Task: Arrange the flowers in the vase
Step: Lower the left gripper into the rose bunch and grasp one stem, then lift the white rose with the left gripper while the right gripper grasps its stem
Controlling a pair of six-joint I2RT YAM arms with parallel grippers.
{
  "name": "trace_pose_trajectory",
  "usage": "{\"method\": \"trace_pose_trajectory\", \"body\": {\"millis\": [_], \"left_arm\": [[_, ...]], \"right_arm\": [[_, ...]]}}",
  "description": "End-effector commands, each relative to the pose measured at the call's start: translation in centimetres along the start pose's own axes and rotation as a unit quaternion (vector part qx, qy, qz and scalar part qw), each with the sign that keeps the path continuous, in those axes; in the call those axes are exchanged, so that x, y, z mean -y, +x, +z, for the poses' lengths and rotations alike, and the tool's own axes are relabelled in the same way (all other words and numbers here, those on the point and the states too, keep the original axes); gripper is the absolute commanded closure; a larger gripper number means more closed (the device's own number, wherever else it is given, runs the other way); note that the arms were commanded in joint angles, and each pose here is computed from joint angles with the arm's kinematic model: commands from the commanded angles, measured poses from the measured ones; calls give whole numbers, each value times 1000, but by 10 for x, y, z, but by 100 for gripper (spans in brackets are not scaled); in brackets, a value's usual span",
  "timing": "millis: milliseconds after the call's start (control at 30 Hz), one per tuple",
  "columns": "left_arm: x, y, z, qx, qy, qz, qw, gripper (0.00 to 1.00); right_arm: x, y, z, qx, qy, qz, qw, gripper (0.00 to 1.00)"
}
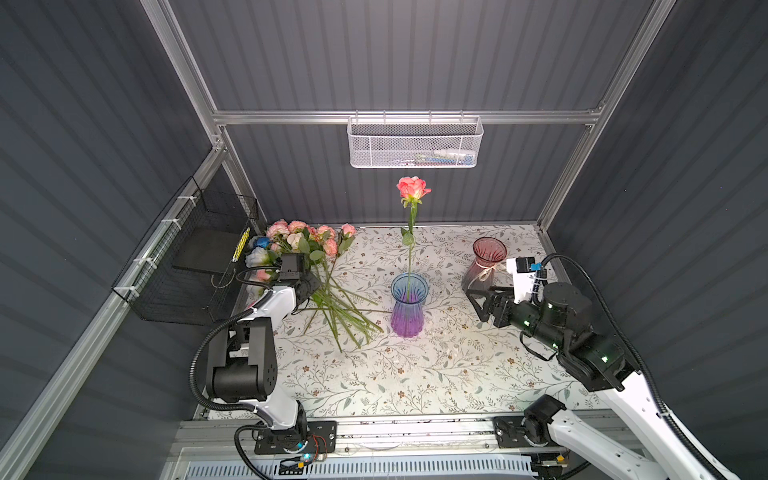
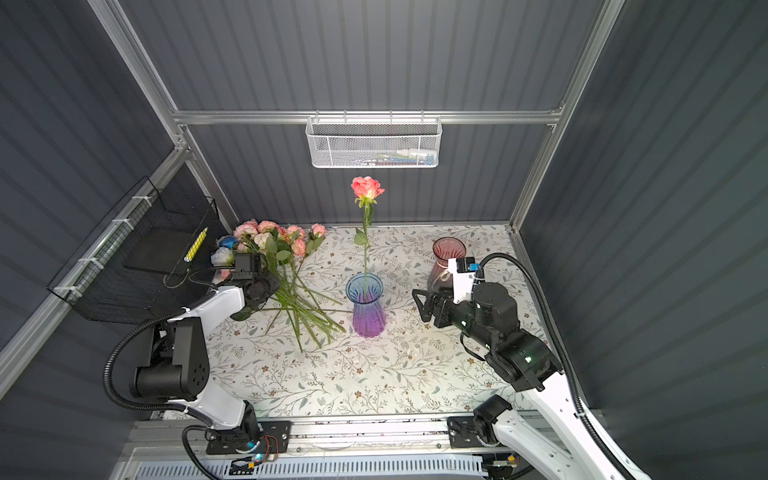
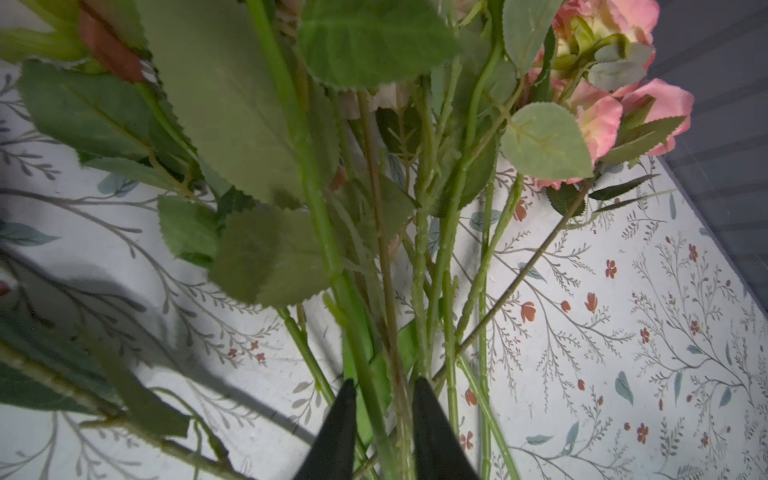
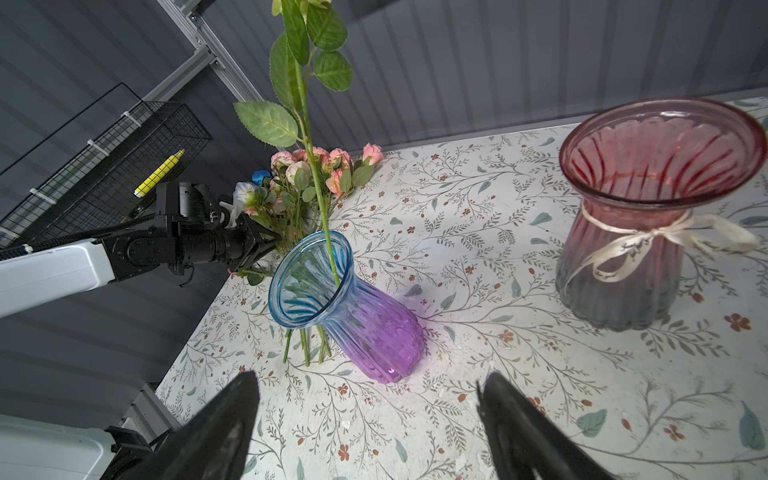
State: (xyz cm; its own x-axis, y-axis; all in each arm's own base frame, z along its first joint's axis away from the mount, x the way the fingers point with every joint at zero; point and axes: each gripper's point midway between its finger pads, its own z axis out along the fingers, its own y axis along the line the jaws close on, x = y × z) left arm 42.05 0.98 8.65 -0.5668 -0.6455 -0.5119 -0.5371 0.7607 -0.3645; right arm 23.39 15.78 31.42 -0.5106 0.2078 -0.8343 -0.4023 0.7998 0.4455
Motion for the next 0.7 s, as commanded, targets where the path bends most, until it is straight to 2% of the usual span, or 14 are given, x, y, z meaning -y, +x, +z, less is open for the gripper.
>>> {"method": "trace_pose_trajectory", "body": {"millis": [0,200,400,667], "left_arm": [[-2,-11,4,14,-15,8,1000,81],[4,-21,-1,35,-5,10,999,100],[17,-32,-27,59,32,2,998,100],[59,-46,-97,86,139,-7,986,100]], "right_arm": [[3,4,-2,-5,4,1,1000,14],[4,4,-3,-5,6,2,1000,14],[5,4,-2,-5,7,2,1000,13],[1,1,-1,-4,-3,-1,1000,12]]}}
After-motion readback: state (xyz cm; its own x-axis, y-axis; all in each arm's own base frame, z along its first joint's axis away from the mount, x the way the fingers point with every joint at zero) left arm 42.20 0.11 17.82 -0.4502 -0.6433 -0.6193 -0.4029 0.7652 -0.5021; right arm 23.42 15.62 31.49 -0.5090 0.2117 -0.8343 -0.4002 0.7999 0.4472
